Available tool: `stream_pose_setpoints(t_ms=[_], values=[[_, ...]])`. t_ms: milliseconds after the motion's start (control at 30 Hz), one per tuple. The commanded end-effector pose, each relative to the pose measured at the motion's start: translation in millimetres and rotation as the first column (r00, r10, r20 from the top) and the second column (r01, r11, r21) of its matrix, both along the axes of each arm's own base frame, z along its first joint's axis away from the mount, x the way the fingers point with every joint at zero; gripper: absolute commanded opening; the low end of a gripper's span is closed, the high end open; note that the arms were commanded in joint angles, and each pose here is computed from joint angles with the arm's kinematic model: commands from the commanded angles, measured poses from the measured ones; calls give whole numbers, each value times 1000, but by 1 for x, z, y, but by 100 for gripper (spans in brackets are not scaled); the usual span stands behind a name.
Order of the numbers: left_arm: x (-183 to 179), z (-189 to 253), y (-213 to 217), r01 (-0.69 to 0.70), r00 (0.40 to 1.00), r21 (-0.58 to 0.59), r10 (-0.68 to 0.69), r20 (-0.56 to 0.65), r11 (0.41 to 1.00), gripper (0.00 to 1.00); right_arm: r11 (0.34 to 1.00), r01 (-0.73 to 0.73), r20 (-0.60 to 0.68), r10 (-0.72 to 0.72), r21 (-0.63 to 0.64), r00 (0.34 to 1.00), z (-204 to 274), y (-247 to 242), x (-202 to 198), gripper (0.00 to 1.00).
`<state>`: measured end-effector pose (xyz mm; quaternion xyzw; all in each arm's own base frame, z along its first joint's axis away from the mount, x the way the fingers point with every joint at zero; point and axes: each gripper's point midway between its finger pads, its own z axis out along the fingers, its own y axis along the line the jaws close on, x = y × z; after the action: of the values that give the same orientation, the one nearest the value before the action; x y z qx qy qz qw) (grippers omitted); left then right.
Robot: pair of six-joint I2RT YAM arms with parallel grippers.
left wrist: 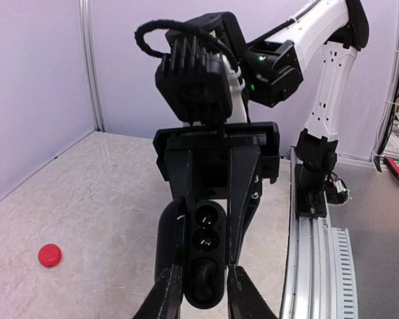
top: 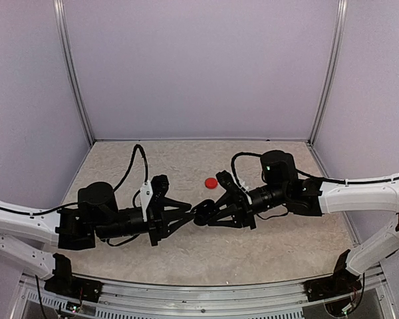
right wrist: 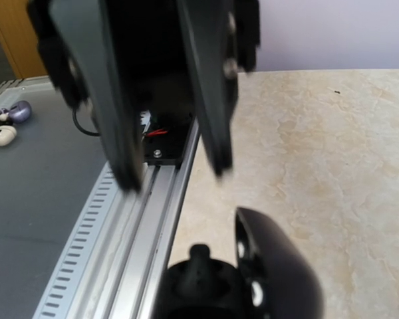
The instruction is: Insert the wireless bluetooth earbuds into the charging case
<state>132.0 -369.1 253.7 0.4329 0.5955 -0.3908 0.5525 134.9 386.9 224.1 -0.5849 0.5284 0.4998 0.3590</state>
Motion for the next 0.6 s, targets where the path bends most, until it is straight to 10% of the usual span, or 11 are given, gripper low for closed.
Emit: stream_pose_setpoints(t_ms=[0,567], values=[[-2,17,12,-19,999,-39,20,35,999,29,1000,-3,29,2,27,1000,12,3,-2,0],[111,-75,88,-511,793,109,517,-322,852,35,997,61,-58,-58,55,997,26,-9,6,0]])
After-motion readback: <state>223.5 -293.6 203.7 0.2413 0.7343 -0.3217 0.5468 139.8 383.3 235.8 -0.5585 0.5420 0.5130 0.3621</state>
